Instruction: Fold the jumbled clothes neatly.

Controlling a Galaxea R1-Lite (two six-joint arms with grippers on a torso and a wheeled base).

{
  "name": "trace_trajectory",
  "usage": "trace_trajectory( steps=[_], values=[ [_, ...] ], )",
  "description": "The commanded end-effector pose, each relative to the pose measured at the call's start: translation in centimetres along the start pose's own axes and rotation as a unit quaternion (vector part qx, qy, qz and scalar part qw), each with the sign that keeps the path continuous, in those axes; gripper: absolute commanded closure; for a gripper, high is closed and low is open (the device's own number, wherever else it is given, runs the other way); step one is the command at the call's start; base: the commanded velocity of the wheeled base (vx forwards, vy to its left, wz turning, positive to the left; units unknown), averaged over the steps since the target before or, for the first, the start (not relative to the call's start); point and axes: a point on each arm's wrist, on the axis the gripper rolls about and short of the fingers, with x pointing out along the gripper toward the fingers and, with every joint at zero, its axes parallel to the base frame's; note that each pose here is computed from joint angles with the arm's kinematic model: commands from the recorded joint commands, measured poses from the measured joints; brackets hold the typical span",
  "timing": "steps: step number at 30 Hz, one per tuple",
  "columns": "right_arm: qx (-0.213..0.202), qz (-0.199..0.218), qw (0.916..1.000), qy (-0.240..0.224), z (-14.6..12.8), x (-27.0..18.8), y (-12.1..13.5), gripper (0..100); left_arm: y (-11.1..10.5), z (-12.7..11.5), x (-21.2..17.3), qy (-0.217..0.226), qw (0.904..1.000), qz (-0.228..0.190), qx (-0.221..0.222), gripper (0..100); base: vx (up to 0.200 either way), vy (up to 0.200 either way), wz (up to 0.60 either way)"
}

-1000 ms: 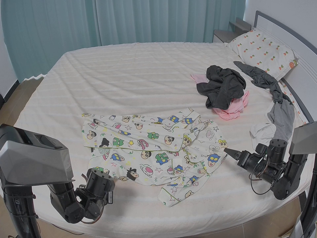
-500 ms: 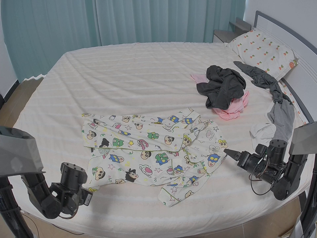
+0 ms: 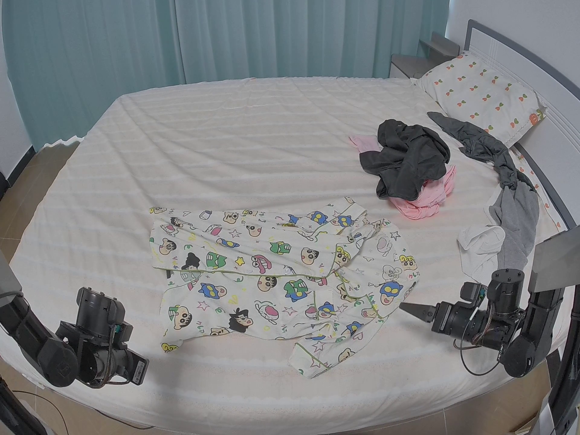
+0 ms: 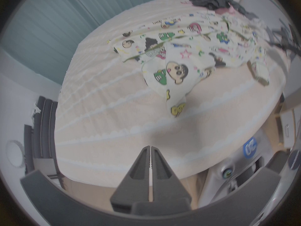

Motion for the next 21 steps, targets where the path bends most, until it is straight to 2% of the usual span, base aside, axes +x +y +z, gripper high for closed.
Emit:
trace_trajectory(
  steps=[1, 3, 4, 5, 8, 9, 12, 15, 16, 17, 18, 19, 21],
  values=[
    [-0.026, 0.019, 0.9973, 0.065, -2.4, -1.0, 0.4, 0, -0.7, 1.0, -0.9, -0.035, 0.9974, -0.031, -0.055, 100, 0.0, 0.0, 0.0],
    [-0.032, 0.023, 0.9953, 0.088, -3.4, -0.9, 0.8, 0, -1.5, 1.0, -1.2, -0.037, 0.9944, -0.052, -0.084, 100, 0.0, 0.0, 0.0],
    [-0.038, 0.028, 0.9933, 0.105, -4.2, -0.9, 1.2, 0, -1.9, 1.0, -1.3, -0.036, 0.9898, -0.074, -0.116, 100, 0.0, 0.0, 0.0],
    [-0.038, 0.028, 0.9933, 0.105, -4.2, -0.9, 1.2, 0, -1.9, 1.0, -1.3, -0.036, 0.9898, -0.074, -0.116, 100, 0.0, 0.0, 0.0],
    [-0.049, 0.051, 0.9884, 0.134, -5.4, -0.8, 2.4, 0, -3.0, 1.3, -1.7, -0.028, 0.9655, -0.158, -0.205, 100, 0.0, 0.0, 0.0],
    [-0.051, 0.056, 0.987, 0.141, -5.7, -0.5, 2.7, 0, -3.2, 1.5, -1.8, -0.028, 0.9558, -0.18, -0.231, 100, 0.0, 0.0, 0.0],
    [-0.071, 0.071, 0.9825, 0.157, -7.2, 1.3, 4.0, 0, -3.4, 2.1, -2.1, -0.027, 0.9102, -0.24, -0.336, 100, 0.0, 0.0, 0.0],
    [-0.094, 0.053, 0.9818, 0.157, -8.5, 2.9, 5.1, 0, -3.3, 2.6, -2.3, -0.033, 0.8664, -0.28, -0.412, 100, 0.0, 0.0, 0.0],
    [-0.105, 0.043, 0.982, 0.151, -8.9, 3.7, 5.9, 0, -3.3, 2.5, -2.4, -0.033, 0.8475, -0.3, -0.437, 100, 0.0, 0.0, 0.0],
    [-0.105, 0.043, 0.982, 0.151, -8.9, 3.7, 5.9, 0, -3.3, 2.5, -2.4, -0.033, 0.8475, -0.3, -0.437, 100, 0.0, 0.0, 0.0],
    [-0.113, 0.033, 0.9825, 0.144, -9.3, 4.4, 7.2, 0, -3.3, 2.3, -2.7, -0.033, 0.8258, -0.327, -0.458, 100, 0.0, 0.0, 0.0],
    [-0.107, 0.037, 0.9827, 0.147, -9.7, 4.7, 8.3, 0, -3.3, 2.3, -2.7, -0.041, 0.8175, -0.339, -0.464, 100, 0.0, 0.0, 0.0],
    [-0.092, 0.039, 0.9823, 0.159, -10.4, 5.2, 9.5, 0, -3.2, 2.4, -2.8, -0.053, 0.8118, -0.342, -0.47, 100, 0.0, 0.0, 0.0]
  ],
)
